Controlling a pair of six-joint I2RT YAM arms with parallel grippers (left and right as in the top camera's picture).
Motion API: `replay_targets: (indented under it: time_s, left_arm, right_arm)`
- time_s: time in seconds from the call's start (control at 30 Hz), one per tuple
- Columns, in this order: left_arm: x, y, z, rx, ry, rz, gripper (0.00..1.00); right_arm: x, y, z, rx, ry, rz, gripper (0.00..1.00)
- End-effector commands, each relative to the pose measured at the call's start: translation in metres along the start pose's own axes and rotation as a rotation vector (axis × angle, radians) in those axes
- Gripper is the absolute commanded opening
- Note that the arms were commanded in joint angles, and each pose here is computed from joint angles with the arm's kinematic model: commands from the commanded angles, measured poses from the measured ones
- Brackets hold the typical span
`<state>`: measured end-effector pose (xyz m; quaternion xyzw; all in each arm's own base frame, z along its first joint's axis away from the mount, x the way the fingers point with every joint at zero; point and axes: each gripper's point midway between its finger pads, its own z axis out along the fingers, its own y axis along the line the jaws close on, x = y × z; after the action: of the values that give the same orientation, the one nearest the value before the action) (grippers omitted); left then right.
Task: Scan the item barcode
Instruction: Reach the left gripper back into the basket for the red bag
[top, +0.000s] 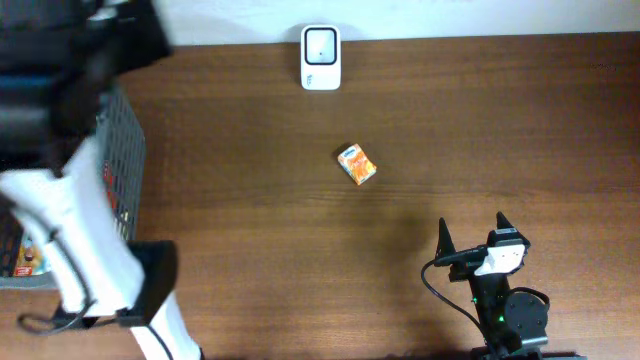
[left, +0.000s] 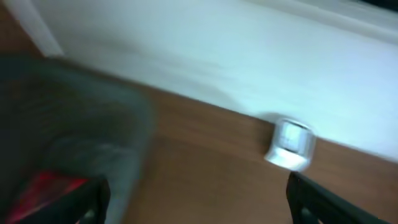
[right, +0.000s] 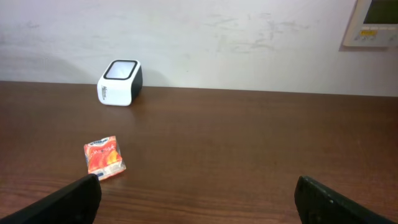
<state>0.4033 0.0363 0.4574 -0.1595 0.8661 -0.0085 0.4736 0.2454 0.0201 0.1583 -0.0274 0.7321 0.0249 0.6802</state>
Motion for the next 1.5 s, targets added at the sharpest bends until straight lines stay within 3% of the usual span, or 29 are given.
replay_targets:
  time_s: [0.0,0.07,0.13,0.27,0.43,0.6,0.77,1.0,1.07,1.13,1.17,1.23,1.33,1.43,1.47]
  left_arm:
    - [-0.009,0.105,0.009,-0.220,0.005,-0.186,0.90]
    - [0.005,0.171,0.017,-0.359,0.065,-0.332,0.90]
    - [0.037,0.211,0.039,-0.450,0.195,-0.447,0.91]
    - [0.081,0.250,0.094,-0.512,0.342,-0.510,0.91]
    - [0.153,0.250,0.172,-0.504,0.491,-0.482,0.89]
    - [0.189,0.244,0.226,-0.513,0.455,-0.415,0.86]
    - [0.222,0.269,0.238,-0.645,0.427,-0.422,0.76]
    - [0.289,0.285,0.239,-0.728,0.519,-0.397,0.77]
    - [0.293,0.285,0.238,-0.729,0.526,-0.396,0.75]
    - [0.294,0.285,0.237,-0.729,0.536,-0.392,0.45]
    - [0.295,0.285,0.236,-0.730,0.540,-0.391,0.19]
    - [0.289,0.284,0.236,-0.720,0.536,-0.368,0.00]
    - [0.247,0.279,0.219,-0.704,0.452,-0.372,0.00]
    - [0.176,0.266,0.184,-0.662,0.278,-0.388,0.00]
    - [0.135,0.251,0.158,-0.595,0.169,-0.404,0.00]
  right_arm:
    - [0.003,-0.002,0.000,0.008,0.006,0.007,0.99]
    - [0.003,-0.002,0.000,0.008,0.006,0.007,0.98]
    - [0.003,-0.002,0.000,0.008,0.006,0.007,0.98]
    - [0.003,-0.002,0.000,0.008,0.006,0.007,0.98]
    - [0.003,-0.002,0.000,0.008,0.006,0.007,0.98]
    - [0.003,-0.002,0.000,0.008,0.006,0.007,0.98]
    - [0.003,-0.002,0.000,0.008,0.006,0.007,0.99]
    - [0.003,-0.002,0.000,0.008,0.008,0.007,0.98]
    - [0.003,-0.002,0.000,0.008,0.008,0.007,0.98]
    - [0.003,-0.002,0.000,0.008,0.008,0.007,0.98]
    - [0.003,-0.002,0.000,0.008,0.008,0.007,0.98]
    - [0.003,-0.002,0.000,0.008,0.008,0.007,0.98]
    - [0.003,-0.002,0.000,0.008,0.008,0.007,0.98]
    - [0.003,-0.002,0.000,0.008,0.008,0.007,0.98]
    - [0.003,-0.002,0.000,0.008,0.008,0.007,0.98]
